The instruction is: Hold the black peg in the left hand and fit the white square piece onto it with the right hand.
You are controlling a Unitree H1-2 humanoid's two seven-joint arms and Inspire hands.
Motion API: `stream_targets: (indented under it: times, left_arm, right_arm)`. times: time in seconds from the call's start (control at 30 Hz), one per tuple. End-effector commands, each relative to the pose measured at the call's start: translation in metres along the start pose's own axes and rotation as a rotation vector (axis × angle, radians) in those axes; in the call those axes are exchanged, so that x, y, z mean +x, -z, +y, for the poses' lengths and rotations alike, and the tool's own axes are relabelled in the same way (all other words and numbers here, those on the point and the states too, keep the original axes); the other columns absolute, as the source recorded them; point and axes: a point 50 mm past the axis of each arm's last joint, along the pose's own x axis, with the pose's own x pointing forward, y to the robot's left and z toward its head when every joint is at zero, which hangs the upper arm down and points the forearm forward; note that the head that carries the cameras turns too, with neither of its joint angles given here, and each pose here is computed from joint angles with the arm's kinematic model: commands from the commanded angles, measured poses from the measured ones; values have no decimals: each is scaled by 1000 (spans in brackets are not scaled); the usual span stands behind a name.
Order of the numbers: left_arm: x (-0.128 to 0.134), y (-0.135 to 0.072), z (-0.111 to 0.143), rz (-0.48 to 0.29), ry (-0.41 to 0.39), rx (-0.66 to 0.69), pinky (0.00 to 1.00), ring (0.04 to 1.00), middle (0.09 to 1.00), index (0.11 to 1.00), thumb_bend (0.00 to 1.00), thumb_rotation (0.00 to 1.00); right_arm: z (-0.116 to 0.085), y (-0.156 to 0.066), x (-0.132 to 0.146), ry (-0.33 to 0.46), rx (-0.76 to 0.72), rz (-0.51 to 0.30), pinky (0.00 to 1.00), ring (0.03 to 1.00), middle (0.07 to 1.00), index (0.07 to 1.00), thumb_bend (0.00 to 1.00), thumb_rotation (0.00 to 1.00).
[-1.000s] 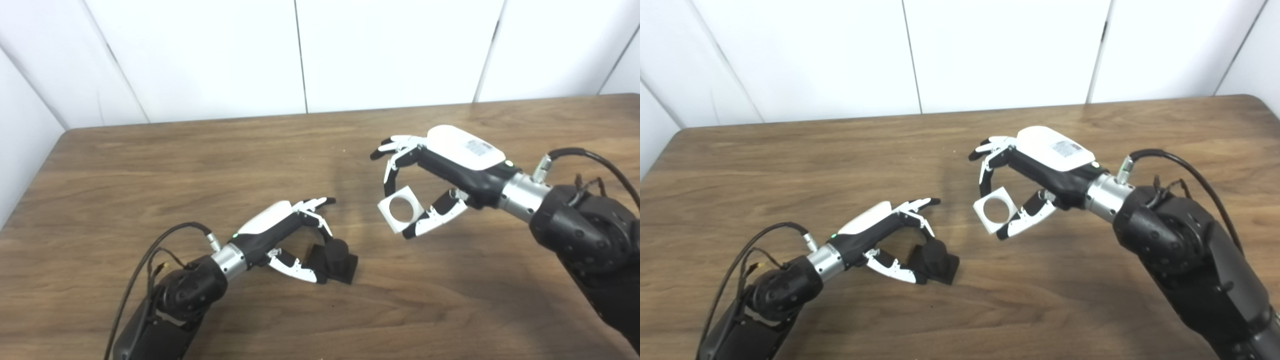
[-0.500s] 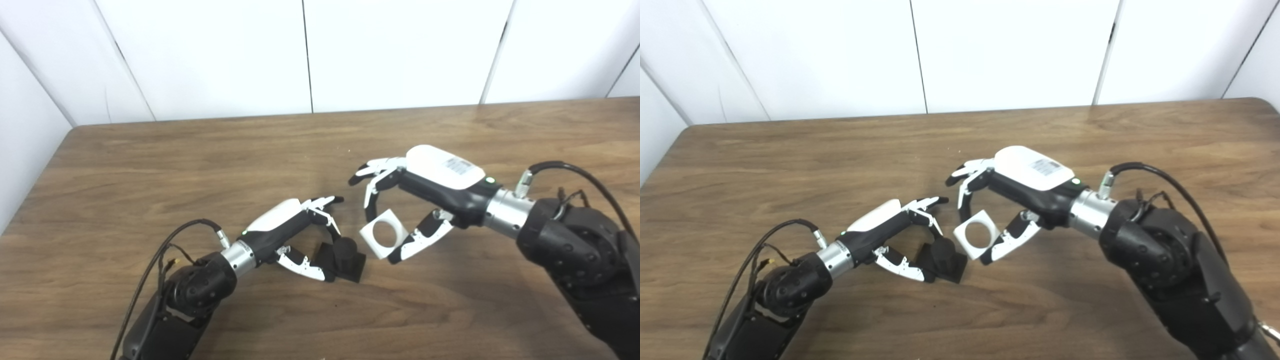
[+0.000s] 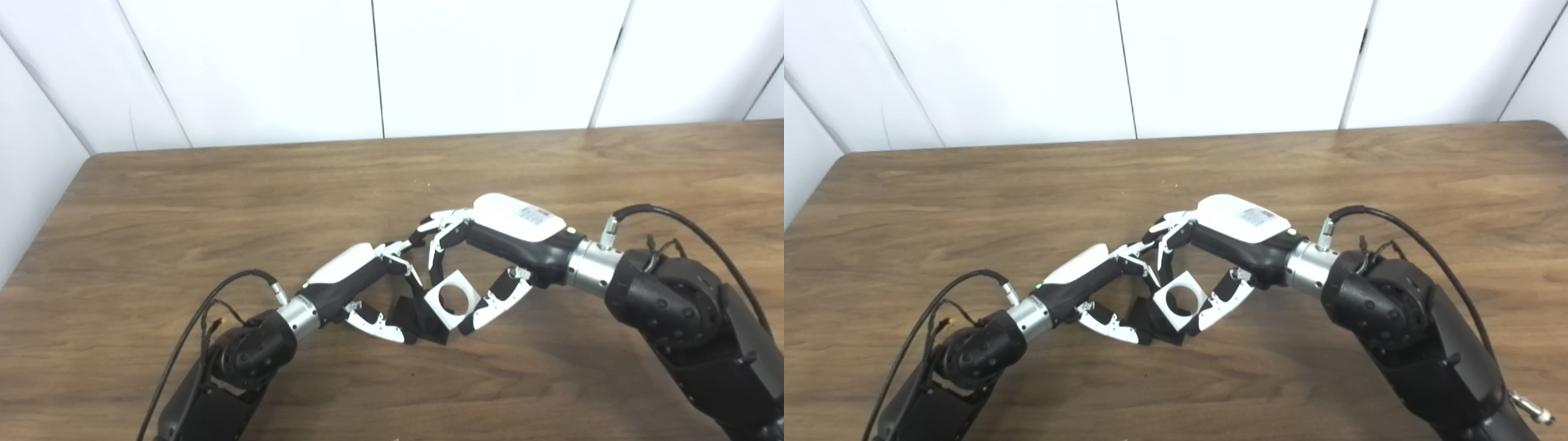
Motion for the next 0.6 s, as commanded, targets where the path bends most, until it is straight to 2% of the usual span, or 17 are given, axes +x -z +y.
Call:
stream_targets:
  times: [0.0,0.57]
  left_arm:
    - [2,4,-14,33,68,12,1000,1000,1000,488,522,75]
    - [4,1,-18,30,69,9,1000,1000,1000,488,522,75]
  right_arm:
    - [-18,-8,7,39,-49,-54,874,898,835,480,518,138]
    - [-13,-10,24,12,-50,-58,886,895,835,481,518,138]
